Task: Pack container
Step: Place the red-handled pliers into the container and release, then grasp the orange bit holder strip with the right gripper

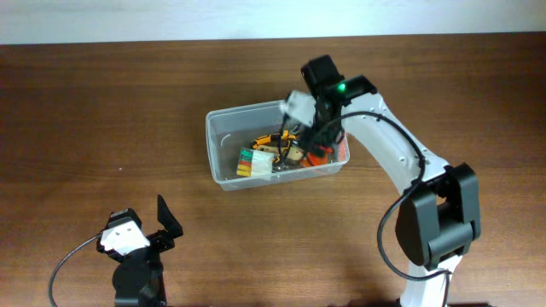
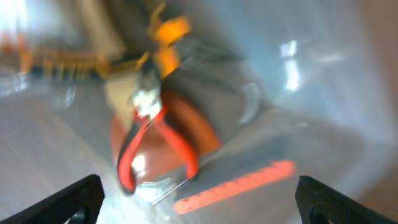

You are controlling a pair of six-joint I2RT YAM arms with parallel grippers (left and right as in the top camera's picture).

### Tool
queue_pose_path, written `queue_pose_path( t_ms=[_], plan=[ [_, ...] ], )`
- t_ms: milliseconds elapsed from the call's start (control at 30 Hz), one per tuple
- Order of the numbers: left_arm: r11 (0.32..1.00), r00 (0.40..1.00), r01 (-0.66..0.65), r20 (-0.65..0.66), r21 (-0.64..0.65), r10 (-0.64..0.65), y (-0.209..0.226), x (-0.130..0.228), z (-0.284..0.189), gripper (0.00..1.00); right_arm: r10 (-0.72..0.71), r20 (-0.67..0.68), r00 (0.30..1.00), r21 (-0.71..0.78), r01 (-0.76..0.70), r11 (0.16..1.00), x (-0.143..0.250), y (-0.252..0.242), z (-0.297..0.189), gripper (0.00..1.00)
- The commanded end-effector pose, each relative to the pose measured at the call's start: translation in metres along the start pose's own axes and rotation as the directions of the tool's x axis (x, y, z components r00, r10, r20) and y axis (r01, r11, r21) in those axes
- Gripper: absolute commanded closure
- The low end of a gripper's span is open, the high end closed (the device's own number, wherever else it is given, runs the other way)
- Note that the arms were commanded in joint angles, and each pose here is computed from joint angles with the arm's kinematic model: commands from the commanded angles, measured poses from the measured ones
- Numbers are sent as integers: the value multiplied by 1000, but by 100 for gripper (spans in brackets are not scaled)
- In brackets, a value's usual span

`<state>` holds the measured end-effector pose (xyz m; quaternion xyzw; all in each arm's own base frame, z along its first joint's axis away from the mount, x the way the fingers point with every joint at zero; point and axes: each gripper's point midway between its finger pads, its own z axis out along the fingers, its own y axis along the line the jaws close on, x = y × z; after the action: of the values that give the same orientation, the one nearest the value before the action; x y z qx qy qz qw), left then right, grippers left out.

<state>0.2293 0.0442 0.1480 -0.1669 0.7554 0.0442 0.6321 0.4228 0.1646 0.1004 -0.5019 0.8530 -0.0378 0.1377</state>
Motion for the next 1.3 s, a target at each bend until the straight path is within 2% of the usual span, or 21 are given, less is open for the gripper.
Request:
queue_pose_path(
  t_ms=[0, 133, 200, 333, 433, 467, 533, 600, 733, 967, 1100, 1267],
  plan=[
    [1000, 1000, -10, 0, 0, 10, 0, 1, 0, 1, 312, 245, 918, 113, -347, 931, -40, -49, -90, 1],
    [1000, 1000, -10, 0, 0, 10, 0, 1, 0, 1, 569, 384, 727, 51, -632, 773, -40, -86, -141, 1],
    [1000, 1000, -10, -1, 0, 10, 0, 1, 0, 1, 642, 376, 668, 37, -703, 710, -25, -98, -141, 1],
    [1000, 1000, -10, 0, 0, 10, 0, 1, 0, 1, 859, 284, 426, -14, -894, 448, 18, -112, -111, 1],
    [1000, 1000, -10, 0, 0, 10, 0, 1, 0, 1, 936, 193, 294, 0, -954, 300, 47, -113, -75, 1],
    [1000, 1000, -10, 0, 0, 10, 0, 1, 0, 1, 963, 148, 227, 16, -974, 227, 60, -110, -56, 1],
    [1000, 1000, -10, 0, 0, 10, 0, 1, 0, 1, 982, 87, 170, 41, -985, 167, 73, -102, -29, 1],
    [1000, 1000, -10, 0, 0, 10, 0, 1, 0, 1, 988, 29, 152, 63, -987, 150, 79, -91, -5, 1],
    [1000, 1000, -10, 0, 0, 10, 0, 1, 0, 1, 979, -101, 179, 26, -983, 182, 67, -59, 33, 1],
    [1000, 1000, -10, 0, 0, 10, 0, 1, 0, 1, 950, -109, 292, -10, -956, 292, 35, -37, 43, 1],
    [1000, 1000, -10, 0, 0, 10, 0, 1, 0, 1, 968, -90, 234, -12, -972, 234, 39, -48, 43, 1],
    [1000, 1000, -10, -1, 0, 10, 0, 1, 0, 1, 979, -116, 165, 22, -985, 169, 71, -61, 44, 1]
  ],
)
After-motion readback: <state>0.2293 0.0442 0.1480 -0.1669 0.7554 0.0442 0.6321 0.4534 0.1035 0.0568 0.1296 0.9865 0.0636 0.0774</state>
